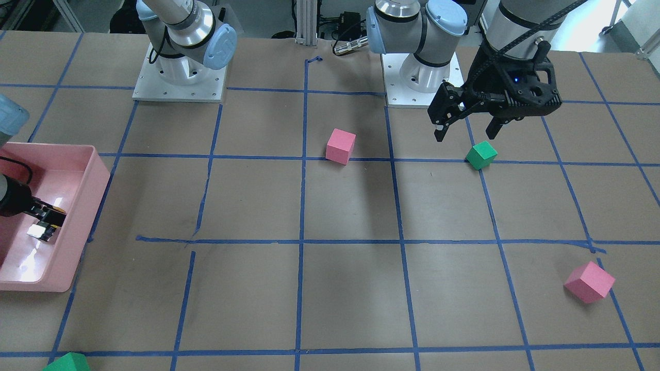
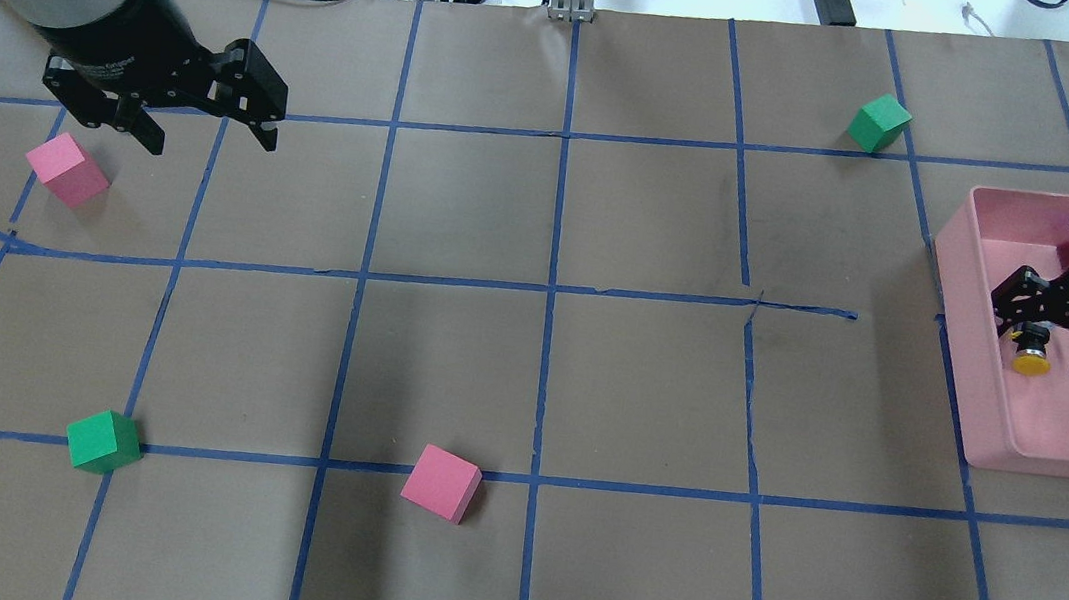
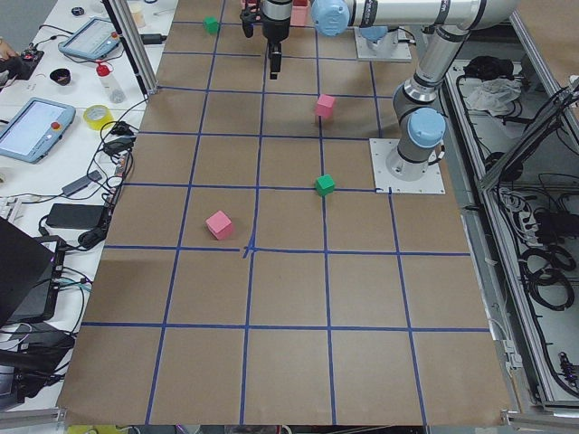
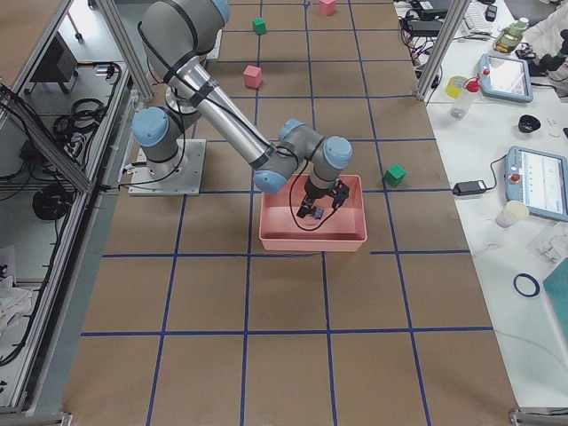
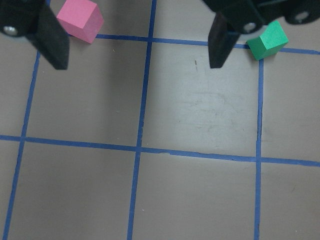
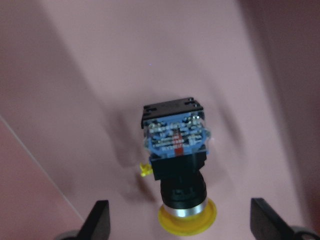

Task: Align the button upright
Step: 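Lower the right gripper into the bin and grasp the button by its yellow cap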

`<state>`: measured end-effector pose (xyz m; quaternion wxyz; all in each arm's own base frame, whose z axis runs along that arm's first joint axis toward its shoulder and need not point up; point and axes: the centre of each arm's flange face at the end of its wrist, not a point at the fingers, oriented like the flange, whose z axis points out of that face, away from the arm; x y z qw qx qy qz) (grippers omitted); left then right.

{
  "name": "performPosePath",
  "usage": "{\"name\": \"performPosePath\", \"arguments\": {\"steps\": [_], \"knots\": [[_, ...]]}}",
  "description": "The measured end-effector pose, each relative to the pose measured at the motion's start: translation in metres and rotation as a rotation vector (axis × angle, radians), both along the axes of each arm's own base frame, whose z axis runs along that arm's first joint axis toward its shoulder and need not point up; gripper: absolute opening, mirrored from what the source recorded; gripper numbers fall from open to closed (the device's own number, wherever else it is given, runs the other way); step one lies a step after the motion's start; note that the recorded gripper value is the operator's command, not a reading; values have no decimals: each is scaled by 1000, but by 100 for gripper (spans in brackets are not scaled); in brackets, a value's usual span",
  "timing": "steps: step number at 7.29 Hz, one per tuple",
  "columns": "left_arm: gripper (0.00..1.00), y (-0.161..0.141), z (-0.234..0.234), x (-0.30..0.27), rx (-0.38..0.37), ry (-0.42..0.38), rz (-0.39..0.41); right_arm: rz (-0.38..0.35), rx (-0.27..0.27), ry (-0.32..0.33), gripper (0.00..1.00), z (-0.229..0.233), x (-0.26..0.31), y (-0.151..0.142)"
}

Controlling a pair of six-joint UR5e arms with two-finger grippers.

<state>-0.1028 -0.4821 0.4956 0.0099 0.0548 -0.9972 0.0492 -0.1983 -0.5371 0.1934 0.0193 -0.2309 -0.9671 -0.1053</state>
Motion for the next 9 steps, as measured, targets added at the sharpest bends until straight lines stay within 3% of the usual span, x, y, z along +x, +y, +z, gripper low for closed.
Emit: {"name": "performPosePath", "arguments": {"steps": [2,3,6,9], "knots": [[100,0,0,0,0,0,1,0,9,-3,13,-6,0,0],[100,0,0,0,-1,0,1,-2,12,-4,0,-7,0,0],[100,0,0,1,0,0,1,-26,8,6,0,-1,-1,-1],[100,0,0,1,1,0,1,-26,-50,45,0,45,-7,-10]]}}
